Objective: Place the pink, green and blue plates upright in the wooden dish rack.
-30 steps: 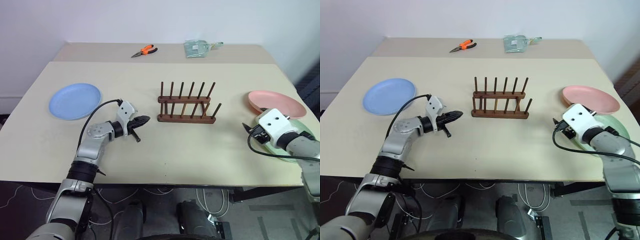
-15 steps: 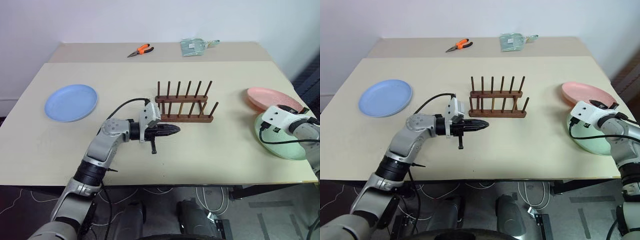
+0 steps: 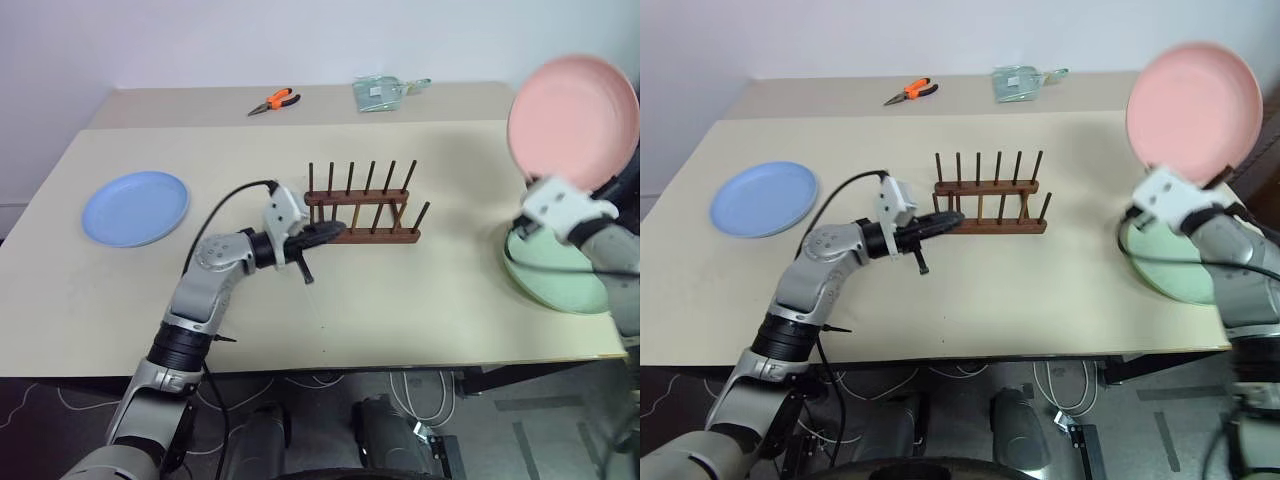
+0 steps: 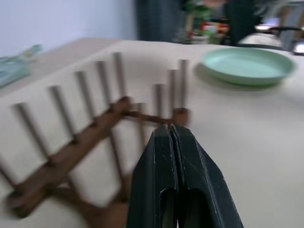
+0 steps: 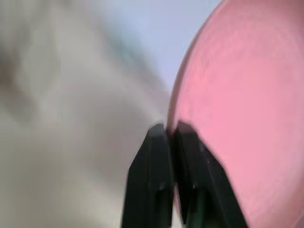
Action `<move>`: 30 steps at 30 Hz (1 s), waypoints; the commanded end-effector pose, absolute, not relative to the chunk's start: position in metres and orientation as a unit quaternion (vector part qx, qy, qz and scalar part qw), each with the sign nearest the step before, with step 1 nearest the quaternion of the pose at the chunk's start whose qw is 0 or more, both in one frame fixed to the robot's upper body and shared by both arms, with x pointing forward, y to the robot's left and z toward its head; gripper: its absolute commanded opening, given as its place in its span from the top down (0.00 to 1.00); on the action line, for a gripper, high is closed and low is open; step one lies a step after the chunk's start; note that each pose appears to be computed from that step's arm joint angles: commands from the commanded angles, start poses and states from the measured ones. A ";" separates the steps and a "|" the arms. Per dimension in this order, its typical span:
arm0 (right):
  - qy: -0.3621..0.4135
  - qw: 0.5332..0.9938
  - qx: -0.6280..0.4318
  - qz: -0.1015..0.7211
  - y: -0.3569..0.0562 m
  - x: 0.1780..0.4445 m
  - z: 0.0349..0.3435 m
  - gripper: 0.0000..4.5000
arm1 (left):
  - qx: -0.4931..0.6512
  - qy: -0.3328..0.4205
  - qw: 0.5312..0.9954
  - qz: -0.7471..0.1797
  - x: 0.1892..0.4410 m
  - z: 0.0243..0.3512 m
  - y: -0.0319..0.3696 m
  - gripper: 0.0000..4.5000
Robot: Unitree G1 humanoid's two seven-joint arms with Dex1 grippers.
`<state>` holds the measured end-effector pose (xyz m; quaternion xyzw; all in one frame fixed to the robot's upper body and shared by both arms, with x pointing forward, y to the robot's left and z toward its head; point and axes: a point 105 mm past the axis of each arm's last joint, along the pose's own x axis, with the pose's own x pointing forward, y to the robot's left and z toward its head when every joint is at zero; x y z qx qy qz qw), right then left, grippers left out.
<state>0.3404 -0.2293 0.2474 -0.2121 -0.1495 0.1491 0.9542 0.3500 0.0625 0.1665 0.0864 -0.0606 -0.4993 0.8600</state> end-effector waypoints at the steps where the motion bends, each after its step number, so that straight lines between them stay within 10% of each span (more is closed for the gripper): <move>1: -0.199 0.933 -0.011 0.299 -0.183 0.304 0.288 0.99 | 0.102 -0.084 0.853 -0.505 0.349 0.177 0.069 1.00; 30: -0.093 0.884 0.100 0.447 -0.191 0.307 0.259 0.99 | 0.105 -0.057 0.823 -0.555 0.325 0.162 0.063 1.00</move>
